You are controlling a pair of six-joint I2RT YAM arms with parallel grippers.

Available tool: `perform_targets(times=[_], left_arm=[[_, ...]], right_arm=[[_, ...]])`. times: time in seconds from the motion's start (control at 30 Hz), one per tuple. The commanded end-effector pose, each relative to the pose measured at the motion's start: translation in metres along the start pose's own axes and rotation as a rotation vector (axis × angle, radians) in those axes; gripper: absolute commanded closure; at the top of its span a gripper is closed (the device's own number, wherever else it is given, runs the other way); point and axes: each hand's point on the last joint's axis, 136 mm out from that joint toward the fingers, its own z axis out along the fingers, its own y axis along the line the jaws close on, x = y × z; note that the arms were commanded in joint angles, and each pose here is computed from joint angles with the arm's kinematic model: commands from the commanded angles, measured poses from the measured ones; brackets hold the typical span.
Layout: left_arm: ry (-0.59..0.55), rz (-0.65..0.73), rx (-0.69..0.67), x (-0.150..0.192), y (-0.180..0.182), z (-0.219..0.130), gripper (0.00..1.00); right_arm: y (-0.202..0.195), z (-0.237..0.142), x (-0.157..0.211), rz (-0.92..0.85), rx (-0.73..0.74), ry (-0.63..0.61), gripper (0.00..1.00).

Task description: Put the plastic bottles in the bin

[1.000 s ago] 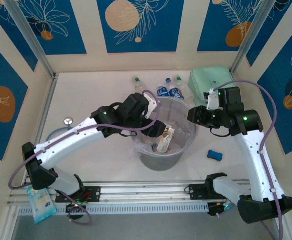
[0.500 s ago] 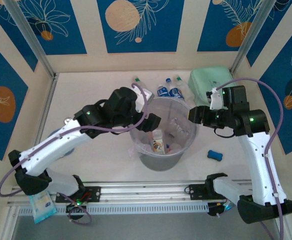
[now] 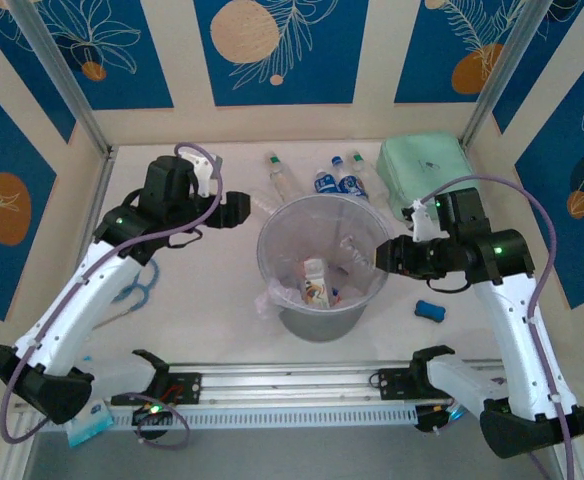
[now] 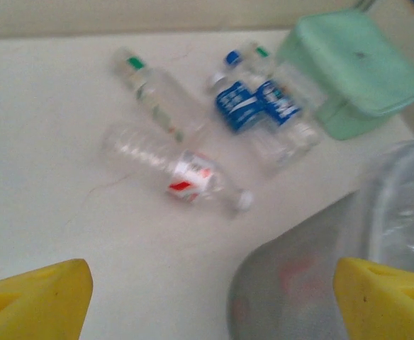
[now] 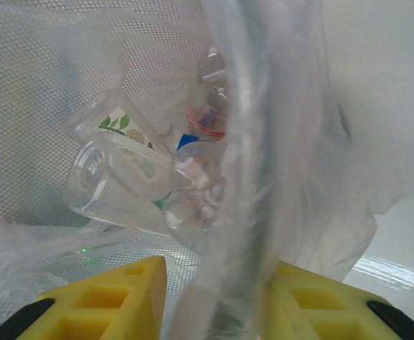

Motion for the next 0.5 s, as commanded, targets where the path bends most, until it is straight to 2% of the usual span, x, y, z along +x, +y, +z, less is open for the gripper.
perform_targets(times=[0.0, 0.17, 0.33, 0.47], left_arm=[[-0.018, -0.074, -0.063, -0.002, 0.038, -0.004, 0.13], [-0.044, -0.329, -0.115, 0.013, 0.117, -0.006, 0.14], [-0.088, -0.437, -0.113, 0.024, 0.146, -0.017, 0.13], [-0.215, -0.480, -0.059, 0.002, 0.154, -0.063, 0.13]], right_arm=[[0.018, 0.010, -0.006, 0.003, -0.075, 0.013, 0.64], [0.034, 0.030, -0.021, -0.013, -0.092, -0.003, 0.73], [0.050, 0.057, -0.048, -0.022, -0.110, -0.039, 0.76], [0.071, 0.081, -0.073, -0.071, -0.123, -0.059, 0.76]])
